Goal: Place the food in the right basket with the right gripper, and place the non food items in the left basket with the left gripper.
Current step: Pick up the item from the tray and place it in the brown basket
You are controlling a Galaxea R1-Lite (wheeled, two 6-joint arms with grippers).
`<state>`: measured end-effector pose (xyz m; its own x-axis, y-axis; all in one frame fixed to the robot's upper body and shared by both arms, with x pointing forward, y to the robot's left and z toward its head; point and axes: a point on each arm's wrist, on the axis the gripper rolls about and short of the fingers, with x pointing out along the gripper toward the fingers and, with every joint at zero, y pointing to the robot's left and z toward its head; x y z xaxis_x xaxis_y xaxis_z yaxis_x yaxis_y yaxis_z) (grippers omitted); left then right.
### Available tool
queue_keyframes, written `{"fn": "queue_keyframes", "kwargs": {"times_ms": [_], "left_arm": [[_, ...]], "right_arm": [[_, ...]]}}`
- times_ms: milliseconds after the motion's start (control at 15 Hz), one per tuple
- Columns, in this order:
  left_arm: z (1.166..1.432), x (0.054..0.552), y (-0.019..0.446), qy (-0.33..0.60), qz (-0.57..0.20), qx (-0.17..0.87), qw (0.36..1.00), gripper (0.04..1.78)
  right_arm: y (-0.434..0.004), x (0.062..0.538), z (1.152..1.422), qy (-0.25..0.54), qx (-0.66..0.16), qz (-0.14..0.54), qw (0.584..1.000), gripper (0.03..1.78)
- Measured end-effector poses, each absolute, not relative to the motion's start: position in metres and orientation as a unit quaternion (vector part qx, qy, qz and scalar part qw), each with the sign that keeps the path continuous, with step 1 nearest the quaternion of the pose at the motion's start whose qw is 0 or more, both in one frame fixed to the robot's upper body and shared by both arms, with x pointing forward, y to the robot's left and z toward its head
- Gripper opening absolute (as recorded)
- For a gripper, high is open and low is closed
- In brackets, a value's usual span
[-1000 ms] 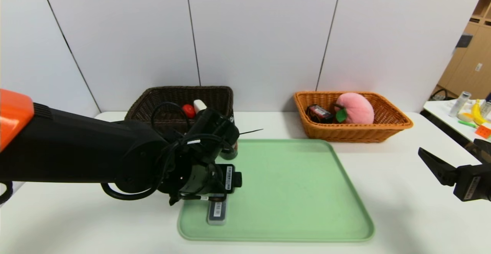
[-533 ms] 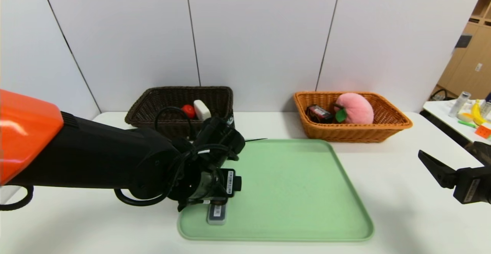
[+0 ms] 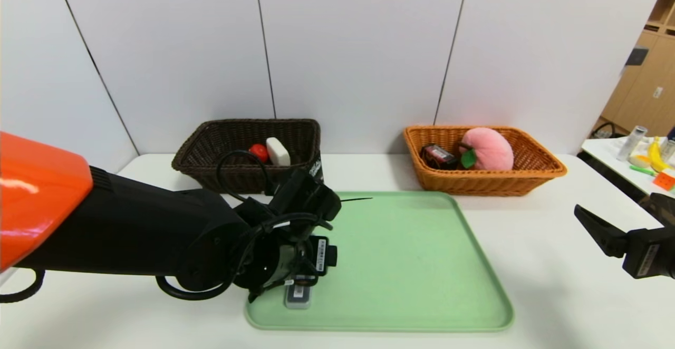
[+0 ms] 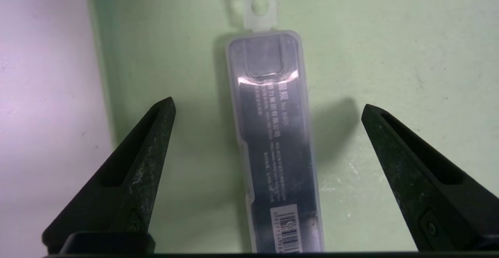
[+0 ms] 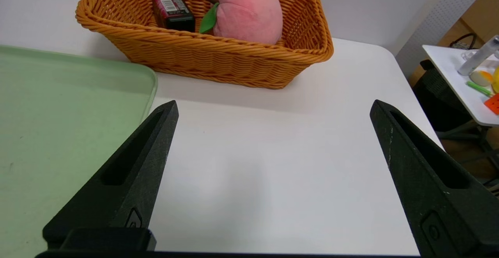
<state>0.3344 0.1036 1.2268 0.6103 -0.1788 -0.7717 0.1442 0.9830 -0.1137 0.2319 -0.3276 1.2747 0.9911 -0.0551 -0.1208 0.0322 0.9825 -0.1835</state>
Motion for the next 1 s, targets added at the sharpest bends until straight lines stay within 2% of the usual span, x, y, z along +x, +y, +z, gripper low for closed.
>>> {"fn": "queue_keyframes", "kwargs": {"times_ms": [667,1000], "left_arm": [[1.223,0.326,0.11,0.436,-0.082,-0.01,0.896,1.69],[1.225,0.323,0.107,0.42,-0.086,-0.013,0.903,1.01]], "right_arm": [[-0.328,0.231,1.277,0.057,-0.09,-0.023,0.994,1.7],[-0.328,0.228,1.277,0.053,-0.09,-0.024,0.994,1.7]]}}
